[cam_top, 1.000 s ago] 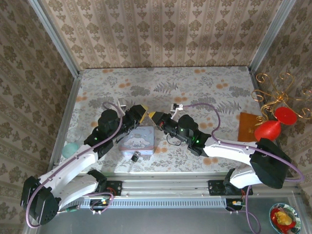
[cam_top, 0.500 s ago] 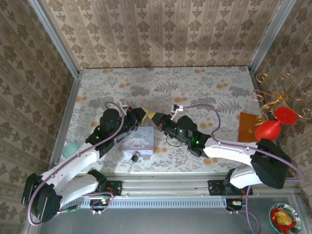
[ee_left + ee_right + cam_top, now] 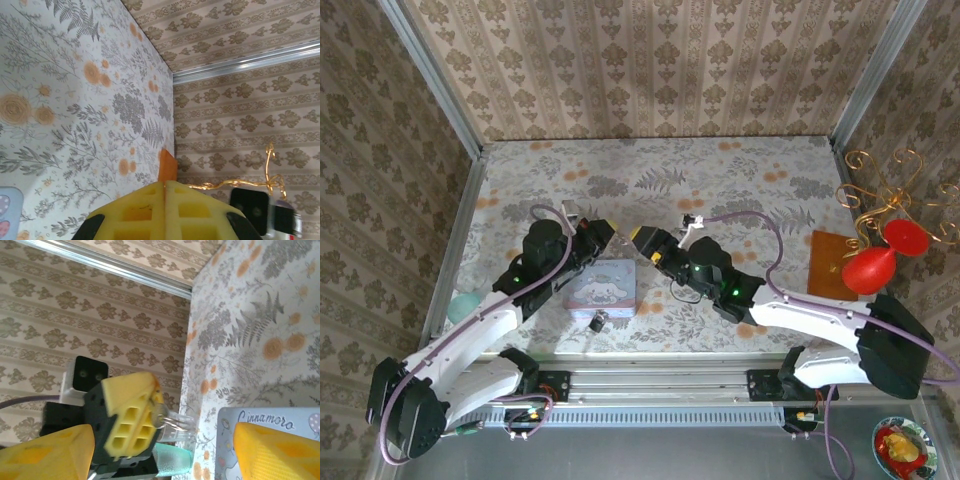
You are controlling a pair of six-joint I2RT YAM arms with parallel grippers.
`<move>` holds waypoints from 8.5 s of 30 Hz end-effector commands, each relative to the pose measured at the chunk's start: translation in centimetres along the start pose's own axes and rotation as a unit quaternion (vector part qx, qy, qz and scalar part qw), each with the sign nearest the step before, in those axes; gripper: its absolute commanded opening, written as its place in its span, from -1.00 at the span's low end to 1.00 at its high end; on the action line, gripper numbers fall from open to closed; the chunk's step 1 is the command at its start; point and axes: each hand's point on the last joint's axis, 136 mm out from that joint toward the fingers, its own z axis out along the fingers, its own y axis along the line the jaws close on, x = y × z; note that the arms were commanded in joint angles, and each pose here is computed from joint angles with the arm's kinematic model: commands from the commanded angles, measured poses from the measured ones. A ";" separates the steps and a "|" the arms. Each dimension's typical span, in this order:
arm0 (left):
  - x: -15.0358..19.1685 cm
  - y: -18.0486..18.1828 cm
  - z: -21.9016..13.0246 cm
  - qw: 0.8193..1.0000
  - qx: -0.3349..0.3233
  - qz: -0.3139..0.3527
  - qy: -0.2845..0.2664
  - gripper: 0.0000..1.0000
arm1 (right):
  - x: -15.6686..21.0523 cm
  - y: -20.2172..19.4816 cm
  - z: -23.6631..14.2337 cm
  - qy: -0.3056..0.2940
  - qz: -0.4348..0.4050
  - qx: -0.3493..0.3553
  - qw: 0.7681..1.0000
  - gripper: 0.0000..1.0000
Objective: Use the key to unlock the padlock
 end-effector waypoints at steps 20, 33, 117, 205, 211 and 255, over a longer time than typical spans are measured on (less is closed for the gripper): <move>1.3 -3.9 1.0 0.998 0.054 0.031 0.031 -1.00 | 1.1 2.4 1.7 0.096 -0.032 -0.104 0.989 -0.19; 1.4 -2.9 0.8 0.999 0.041 0.019 0.027 -1.00 | 1.1 3.3 1.8 0.100 -0.038 -0.117 0.987 -0.64; 9.8 18.6 1.9 0.811 -0.412 0.351 0.224 0.16 | 2.2 -8.2 -7.5 0.189 -0.237 0.176 0.936 -1.00; 5.0 15.8 8.1 0.978 -0.144 0.117 0.092 -0.93 | 2.8 -10.6 -6.3 0.165 -0.082 0.190 0.964 -1.00; 5.3 14.5 5.2 0.983 -0.134 0.037 0.121 -0.96 | 5.2 -10.9 -3.6 0.190 -0.048 0.168 0.966 -1.00; 6.1 13.9 1.7 0.984 -0.067 -0.085 0.144 -1.00 | 12.1 -13.4 1.0 0.282 0.028 0.089 0.955 -1.00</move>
